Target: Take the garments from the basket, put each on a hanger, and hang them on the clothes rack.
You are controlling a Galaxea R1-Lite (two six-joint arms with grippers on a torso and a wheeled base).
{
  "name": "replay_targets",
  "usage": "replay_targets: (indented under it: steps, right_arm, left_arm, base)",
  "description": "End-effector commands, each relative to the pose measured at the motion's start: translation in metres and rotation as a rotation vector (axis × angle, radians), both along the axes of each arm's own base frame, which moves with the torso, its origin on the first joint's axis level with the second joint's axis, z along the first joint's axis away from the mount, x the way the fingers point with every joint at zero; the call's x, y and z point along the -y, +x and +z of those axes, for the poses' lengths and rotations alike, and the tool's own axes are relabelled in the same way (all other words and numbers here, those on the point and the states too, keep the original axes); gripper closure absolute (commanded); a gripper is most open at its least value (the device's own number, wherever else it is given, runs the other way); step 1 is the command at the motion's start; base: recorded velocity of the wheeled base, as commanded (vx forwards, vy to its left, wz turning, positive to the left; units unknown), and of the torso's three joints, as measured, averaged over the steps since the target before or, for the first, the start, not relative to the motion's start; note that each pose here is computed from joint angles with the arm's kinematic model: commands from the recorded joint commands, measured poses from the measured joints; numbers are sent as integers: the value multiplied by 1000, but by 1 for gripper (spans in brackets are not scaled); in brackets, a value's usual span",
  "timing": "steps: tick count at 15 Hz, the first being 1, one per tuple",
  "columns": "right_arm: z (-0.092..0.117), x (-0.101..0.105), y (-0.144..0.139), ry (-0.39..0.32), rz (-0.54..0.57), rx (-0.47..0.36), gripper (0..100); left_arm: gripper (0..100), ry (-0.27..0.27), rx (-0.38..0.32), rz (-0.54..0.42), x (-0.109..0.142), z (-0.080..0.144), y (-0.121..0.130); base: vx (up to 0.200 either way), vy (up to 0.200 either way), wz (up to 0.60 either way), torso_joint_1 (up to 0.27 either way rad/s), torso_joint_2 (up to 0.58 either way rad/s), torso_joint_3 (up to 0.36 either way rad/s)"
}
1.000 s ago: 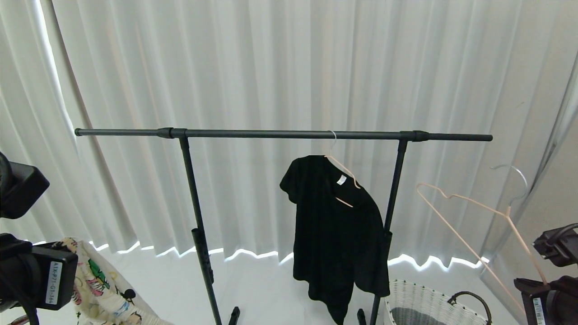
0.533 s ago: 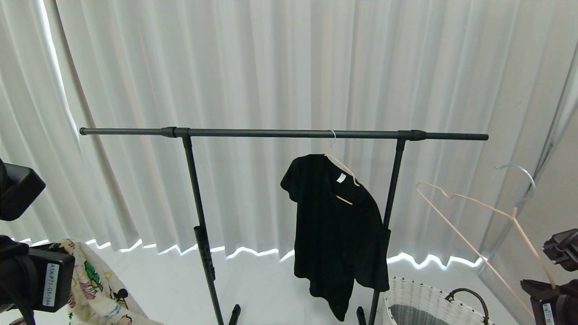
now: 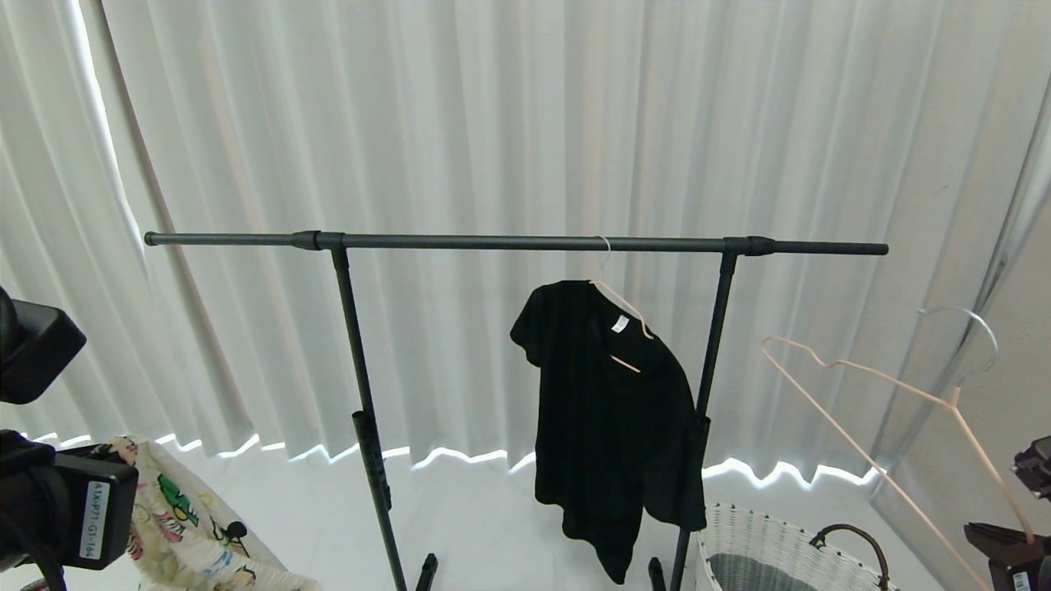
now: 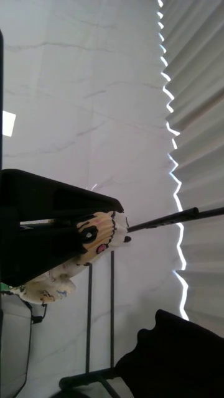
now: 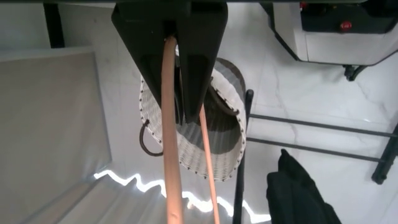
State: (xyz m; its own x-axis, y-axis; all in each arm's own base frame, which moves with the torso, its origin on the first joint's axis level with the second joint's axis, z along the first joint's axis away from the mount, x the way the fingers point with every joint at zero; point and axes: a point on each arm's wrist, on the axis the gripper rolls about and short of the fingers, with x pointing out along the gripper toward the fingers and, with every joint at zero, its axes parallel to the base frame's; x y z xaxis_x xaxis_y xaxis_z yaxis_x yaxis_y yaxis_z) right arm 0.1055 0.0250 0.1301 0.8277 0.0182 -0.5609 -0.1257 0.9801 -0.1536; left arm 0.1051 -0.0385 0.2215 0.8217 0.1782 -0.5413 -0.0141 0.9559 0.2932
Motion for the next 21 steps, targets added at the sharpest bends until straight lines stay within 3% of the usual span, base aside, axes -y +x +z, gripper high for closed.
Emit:
replay_targets:
  steps: [1,7,11,17,21]
  right_arm:
    - [5,-2,-5,13,34,27,100]
    - [26,-25,-8,111,356,-17,100]
    - [30,-47,-1,106,494,-50,100]
    - [30,-49,-2,104,512,-53,100]
    - [30,-49,-2,103,509,-51,100]
  left_arm:
    - [100,6,-13,1,0,-4,-1]
    - [100,16,-32,-47,7,-6,1]
    - [100,11,-21,-50,13,-6,11]
    - [100,10,-17,-49,13,-5,12]
    - [100,-6,12,-51,15,-4,15]
  base:
    - [0,0,0,0,0,0]
    - [0,0,0,0,0,0]
    - [0,0,0,0,0,0]
    - [0,200,0,5,5,0]
    - [0,0,0,0,0,0]
